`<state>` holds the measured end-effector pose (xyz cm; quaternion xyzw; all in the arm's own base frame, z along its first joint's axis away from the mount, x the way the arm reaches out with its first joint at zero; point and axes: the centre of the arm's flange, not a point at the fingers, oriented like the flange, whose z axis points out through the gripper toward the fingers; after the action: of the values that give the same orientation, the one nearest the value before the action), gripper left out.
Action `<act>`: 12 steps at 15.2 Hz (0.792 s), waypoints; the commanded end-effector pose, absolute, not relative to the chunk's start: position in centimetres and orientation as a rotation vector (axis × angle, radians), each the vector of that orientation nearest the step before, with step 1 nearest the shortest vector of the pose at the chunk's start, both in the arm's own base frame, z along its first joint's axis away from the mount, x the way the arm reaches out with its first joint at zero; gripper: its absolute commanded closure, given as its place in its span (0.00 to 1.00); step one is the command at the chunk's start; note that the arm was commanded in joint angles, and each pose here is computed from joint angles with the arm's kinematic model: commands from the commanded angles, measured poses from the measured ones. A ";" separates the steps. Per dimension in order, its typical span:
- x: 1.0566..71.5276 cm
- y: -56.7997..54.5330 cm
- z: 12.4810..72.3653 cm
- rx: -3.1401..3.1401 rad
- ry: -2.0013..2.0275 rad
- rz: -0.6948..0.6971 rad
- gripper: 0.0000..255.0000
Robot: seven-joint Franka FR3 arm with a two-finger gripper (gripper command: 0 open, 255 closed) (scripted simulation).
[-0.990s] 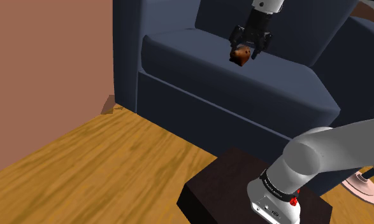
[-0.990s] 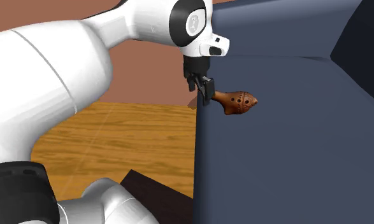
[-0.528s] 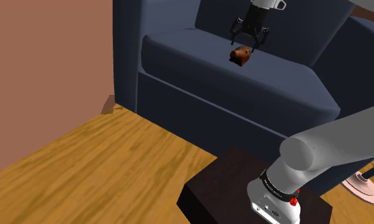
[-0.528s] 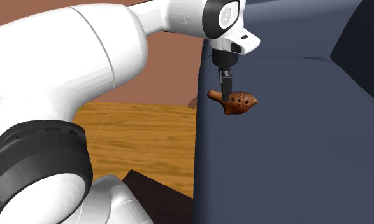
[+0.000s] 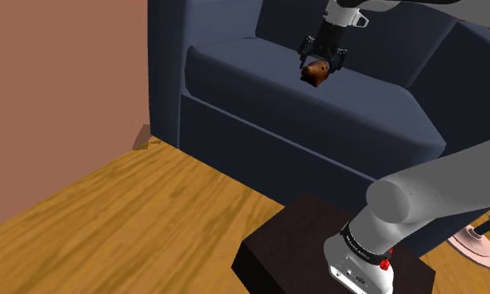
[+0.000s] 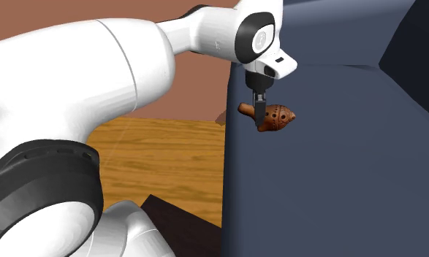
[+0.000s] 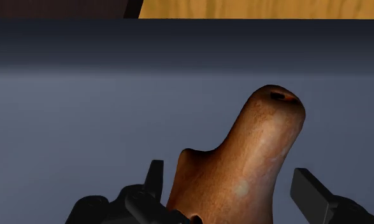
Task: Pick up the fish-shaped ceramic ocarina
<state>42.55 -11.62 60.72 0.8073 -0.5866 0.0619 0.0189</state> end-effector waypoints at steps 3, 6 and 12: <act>42.6 -11.7 60.4 2.506 -1.821 0.193 1.00; 42.6 -11.7 60.4 2.506 -1.821 0.193 1.00; 42.6 -11.7 60.9 2.506 -1.821 0.193 1.00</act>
<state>42.66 -11.58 60.71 0.8074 -0.5863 0.0632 0.0183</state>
